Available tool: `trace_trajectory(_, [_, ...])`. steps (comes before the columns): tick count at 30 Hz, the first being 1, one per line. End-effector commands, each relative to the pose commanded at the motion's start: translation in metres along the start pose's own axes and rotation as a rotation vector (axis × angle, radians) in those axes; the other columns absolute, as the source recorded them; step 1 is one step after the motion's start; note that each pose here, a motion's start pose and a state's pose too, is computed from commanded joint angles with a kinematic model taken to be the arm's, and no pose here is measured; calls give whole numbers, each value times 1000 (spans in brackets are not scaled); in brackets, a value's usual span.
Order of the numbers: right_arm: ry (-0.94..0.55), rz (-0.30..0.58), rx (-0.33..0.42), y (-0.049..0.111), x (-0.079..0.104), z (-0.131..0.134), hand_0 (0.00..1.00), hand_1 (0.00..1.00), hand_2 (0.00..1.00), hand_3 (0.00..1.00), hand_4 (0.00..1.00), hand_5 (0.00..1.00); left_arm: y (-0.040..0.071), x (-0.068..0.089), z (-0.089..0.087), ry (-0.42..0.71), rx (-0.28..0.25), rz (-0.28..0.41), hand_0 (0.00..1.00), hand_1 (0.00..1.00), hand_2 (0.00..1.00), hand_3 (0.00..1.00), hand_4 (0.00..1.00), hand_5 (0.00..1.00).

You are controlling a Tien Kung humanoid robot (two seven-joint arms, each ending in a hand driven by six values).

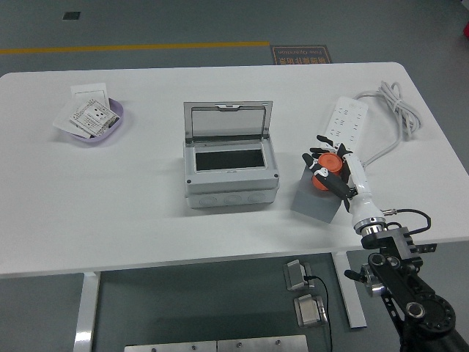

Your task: Pick up the cylinder from the cube,place it in the box,flap close box

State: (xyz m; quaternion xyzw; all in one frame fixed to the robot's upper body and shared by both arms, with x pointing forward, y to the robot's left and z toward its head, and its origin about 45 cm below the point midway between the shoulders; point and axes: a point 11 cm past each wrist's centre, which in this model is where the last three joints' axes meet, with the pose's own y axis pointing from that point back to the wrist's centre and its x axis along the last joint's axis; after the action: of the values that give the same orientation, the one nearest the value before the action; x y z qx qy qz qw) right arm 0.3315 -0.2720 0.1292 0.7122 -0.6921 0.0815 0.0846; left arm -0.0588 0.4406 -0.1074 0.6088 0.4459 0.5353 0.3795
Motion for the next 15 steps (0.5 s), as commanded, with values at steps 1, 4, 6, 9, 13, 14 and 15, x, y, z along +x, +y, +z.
trace_trajectory(1, [5, 1, -1, 0, 0, 0, 789, 731, 710, 830, 851, 281, 0, 0, 0, 0, -1, 0, 600, 662, 600, 593, 639, 264])
trace_trajectory(4, [18, 0, -5, 0, 1, 1, 783, 735, 712, 837, 616, 44, 0, 1, 1, 0, -3, 2, 600, 661, 600, 593, 639, 264])
trace_trajectory(6, [25, -2, -8, 0, 0, 1, 783, 735, 712, 837, 616, 44, 0, 1, 1, -1, -4, 3, 600, 661, 600, 593, 639, 264])
trace_trajectory(9, [30, -5, -11, 0, 0, 2, 794, 742, 722, 851, 431, 2, 0, 1, 2, -1, -5, 4, 598, 662, 600, 593, 638, 259])
trace_trajectory(13, [29, -9, -16, 1, -1, 3, 794, 742, 722, 851, 431, 2, 0, 2, 2, 0, -6, 4, 598, 662, 600, 593, 638, 259])
trace_trajectory(14, [27, -10, -17, 2, -1, 4, 794, 742, 722, 851, 431, 2, 0, 2, 2, 0, -6, 4, 598, 662, 600, 593, 638, 259])
trace_trajectory(15, [26, -10, -18, 2, -1, 4, 795, 745, 723, 862, 362, 2, 0, 2, 2, 0, -6, 5, 597, 661, 600, 594, 639, 257])
